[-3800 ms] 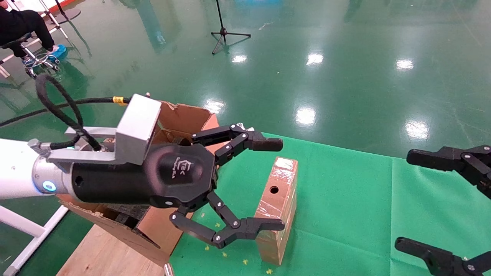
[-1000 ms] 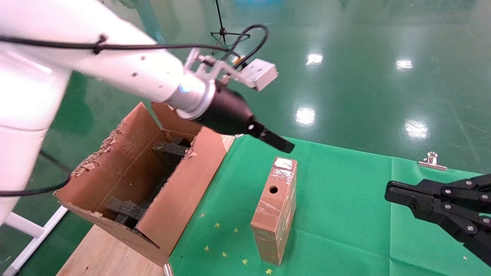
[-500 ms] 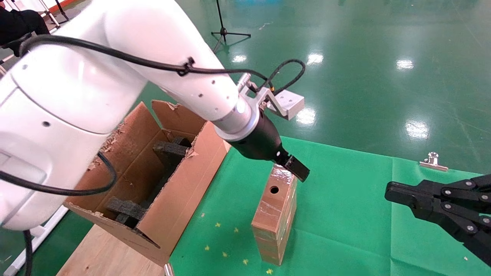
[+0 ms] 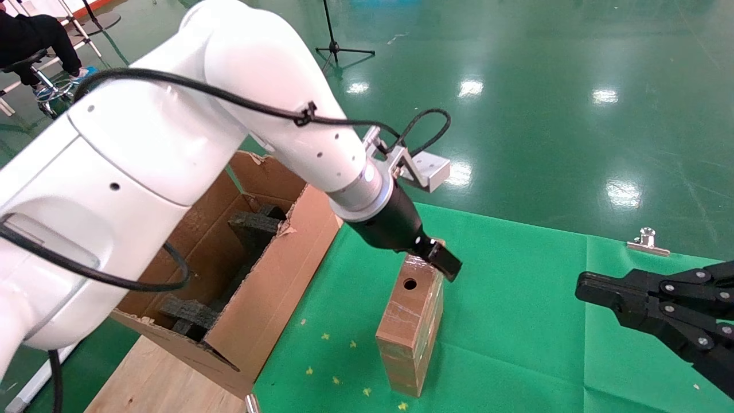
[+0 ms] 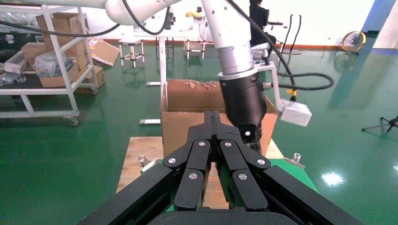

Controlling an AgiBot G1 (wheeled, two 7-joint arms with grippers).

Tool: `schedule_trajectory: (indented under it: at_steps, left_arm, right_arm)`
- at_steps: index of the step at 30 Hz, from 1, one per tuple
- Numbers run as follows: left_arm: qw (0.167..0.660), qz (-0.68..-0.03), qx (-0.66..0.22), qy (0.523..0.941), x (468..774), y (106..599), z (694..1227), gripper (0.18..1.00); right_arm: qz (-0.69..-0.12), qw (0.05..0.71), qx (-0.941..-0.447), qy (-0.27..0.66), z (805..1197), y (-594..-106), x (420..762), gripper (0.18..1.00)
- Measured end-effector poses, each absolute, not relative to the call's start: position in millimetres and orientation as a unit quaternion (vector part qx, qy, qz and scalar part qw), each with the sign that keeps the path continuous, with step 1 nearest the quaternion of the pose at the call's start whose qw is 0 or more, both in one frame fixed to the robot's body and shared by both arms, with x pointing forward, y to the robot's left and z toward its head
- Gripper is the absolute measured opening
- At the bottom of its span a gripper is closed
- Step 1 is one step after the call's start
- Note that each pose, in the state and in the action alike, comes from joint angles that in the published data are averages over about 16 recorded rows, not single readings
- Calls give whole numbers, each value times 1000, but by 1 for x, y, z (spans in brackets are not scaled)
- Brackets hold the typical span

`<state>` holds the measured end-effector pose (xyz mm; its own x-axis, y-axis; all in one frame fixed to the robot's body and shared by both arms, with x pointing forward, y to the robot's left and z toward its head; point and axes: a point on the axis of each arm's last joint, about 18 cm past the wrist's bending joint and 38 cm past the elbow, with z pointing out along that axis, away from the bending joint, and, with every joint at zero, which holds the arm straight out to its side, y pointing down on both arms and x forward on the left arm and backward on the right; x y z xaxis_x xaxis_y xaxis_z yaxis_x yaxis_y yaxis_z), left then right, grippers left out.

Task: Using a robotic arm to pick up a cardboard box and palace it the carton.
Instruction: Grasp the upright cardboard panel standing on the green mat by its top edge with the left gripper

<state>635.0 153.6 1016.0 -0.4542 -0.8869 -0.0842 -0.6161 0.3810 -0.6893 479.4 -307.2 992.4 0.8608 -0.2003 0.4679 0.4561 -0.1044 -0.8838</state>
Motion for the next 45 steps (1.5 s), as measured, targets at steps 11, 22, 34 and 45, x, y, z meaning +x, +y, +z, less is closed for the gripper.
schedule_trajectory:
  at_steps: [11, 22, 34, 45]
  left_arm:
    - [225, -294, -468, 802, 637, 151, 1020, 1001]
    - [225, -294, -469, 802, 637, 152, 1020, 984]
    - [224, -296, -469, 801, 637, 152, 1020, 878]
    - [224, -297, -470, 801, 637, 152, 1020, 672]
  right_arm:
    - [-248, 663, -701, -91, 992, -307, 479, 195]
    - [-248, 663, -701, -91, 992, -307, 479, 248]
    - [-248, 663, -701, -91, 992, -307, 479, 413]
    - [-248, 663, -701, -91, 992, -307, 479, 659]
